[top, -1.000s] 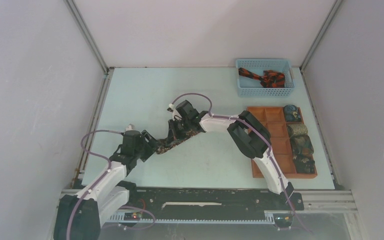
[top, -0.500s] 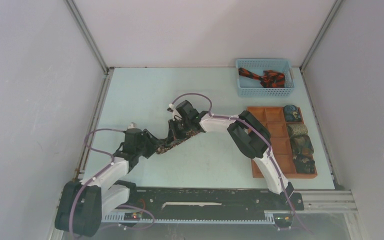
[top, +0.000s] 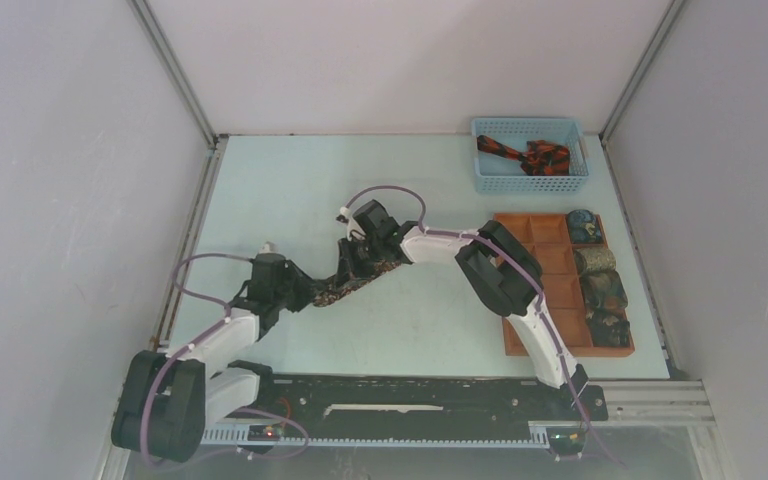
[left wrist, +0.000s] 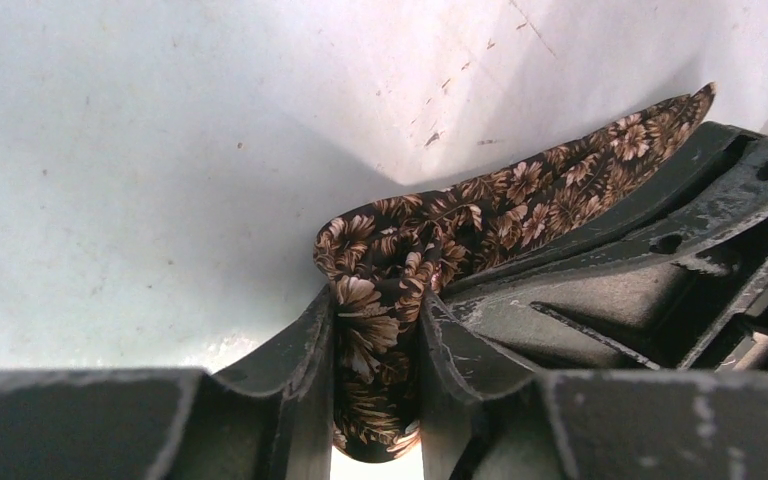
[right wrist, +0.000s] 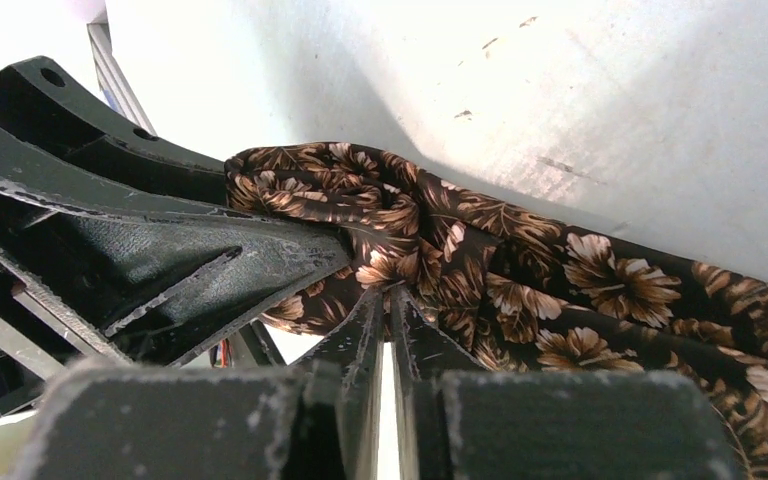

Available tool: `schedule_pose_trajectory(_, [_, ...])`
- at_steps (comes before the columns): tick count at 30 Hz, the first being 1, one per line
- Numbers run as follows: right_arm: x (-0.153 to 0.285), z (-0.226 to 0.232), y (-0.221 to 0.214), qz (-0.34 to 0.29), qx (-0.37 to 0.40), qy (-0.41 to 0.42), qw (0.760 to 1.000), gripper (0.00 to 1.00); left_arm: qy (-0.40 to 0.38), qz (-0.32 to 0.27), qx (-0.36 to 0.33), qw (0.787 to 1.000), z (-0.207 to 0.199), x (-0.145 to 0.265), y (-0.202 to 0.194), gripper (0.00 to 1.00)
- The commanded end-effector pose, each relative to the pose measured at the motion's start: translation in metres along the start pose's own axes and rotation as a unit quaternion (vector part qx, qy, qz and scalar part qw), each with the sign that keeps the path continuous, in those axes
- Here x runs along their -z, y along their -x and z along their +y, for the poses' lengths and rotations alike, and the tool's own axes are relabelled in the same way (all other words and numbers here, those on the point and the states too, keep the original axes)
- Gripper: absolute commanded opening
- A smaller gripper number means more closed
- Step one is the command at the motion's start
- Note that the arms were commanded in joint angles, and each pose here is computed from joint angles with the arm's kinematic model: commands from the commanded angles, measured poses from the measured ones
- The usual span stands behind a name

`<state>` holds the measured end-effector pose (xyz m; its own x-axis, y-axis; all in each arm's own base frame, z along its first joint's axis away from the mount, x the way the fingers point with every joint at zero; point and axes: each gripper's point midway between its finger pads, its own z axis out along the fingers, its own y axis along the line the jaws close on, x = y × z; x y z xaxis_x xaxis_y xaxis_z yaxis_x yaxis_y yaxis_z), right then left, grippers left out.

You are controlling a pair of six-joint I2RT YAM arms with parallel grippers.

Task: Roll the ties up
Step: Roll the tie at the center of the board.

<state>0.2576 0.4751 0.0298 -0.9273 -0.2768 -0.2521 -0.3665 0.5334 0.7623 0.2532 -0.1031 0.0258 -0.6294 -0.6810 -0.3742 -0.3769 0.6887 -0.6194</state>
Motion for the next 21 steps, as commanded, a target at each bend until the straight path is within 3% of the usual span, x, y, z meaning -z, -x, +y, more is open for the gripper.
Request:
schedule_pose_trajectory(1, [0.031, 0.028, 0.025, -0.04, 0.034, 0.01, 0.999, 0.11, 0.064, 0.011, -0.041, 0.997, 0.018, 0.008, -0.002, 0.24])
schedule_pose_trajectory(11, [0.081, 0.036, 0.047, -0.085, 0.042, 0.008, 0.996, 0.14, 0.162, 0.006, -0.121, 0.979, 0.03, 0.032, 0.019, 0.23])
schedule_pose_trajectory(21, [0.106, 0.03, 0.053, -0.106, 0.032, 0.01, 0.994, 0.15, 0.268, 0.041, -0.21, 0.939, 0.037, 0.042, 0.024, 0.25])
